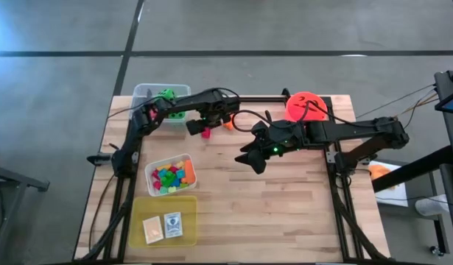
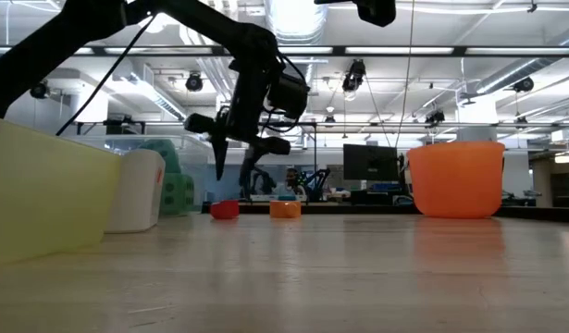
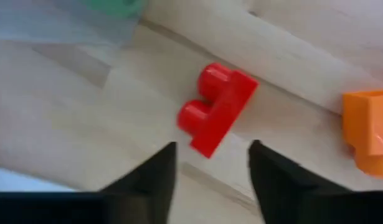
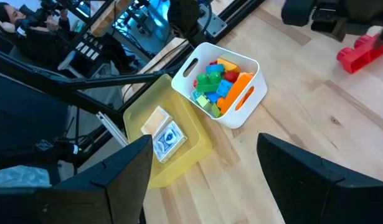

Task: Pick & Place Toys
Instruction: Put the red game piece into the white bin

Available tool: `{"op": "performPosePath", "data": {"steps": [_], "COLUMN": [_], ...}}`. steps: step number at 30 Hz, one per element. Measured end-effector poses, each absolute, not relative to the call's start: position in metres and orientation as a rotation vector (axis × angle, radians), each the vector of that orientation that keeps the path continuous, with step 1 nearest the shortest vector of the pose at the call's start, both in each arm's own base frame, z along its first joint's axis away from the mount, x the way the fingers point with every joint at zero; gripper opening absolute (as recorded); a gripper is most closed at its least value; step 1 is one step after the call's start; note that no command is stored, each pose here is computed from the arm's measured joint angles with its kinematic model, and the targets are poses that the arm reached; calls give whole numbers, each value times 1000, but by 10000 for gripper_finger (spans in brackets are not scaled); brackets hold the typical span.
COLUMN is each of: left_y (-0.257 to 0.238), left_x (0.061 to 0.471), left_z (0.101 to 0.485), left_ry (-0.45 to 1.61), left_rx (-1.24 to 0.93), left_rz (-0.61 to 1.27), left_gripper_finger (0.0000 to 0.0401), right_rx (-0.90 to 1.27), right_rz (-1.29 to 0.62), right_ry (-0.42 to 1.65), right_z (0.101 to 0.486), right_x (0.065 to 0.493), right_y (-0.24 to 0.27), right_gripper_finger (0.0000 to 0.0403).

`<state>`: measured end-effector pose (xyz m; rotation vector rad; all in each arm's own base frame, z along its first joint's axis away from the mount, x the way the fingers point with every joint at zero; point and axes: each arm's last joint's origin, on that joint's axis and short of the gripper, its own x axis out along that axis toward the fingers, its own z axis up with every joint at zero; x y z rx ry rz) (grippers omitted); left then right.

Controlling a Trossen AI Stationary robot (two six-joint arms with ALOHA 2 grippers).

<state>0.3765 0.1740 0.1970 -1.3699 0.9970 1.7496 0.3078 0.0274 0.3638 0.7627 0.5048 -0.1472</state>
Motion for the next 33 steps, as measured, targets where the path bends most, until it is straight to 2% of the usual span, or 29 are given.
{"op": "performPosePath", "data": {"steps": [3, 6, 15, 29, 33], "left_y": [175, 175, 170, 169, 169], "left_x": [379, 378, 370, 369, 369], "left_z": [196, 193, 160, 138, 138], "left_ry": [998, 1010, 1049, 1015, 1007], "left_rx": [-1348, -1316, -1308, -1307, -1312], "left_rz": [1700, 1714, 1742, 1693, 1697], "left_gripper_finger": [240, 262, 233, 229, 206], "right_rx": [763, 763, 763, 763, 762], "right_rz": [-147, -147, -147, -147, -148], "right_ry": [505, 505, 505, 506, 507], "right_z": [364, 364, 364, 364, 364], "right_x": [308, 308, 308, 308, 308], "right_y": [27, 27, 27, 27, 27], "right_gripper_finger": [281, 281, 281, 281, 281]}}
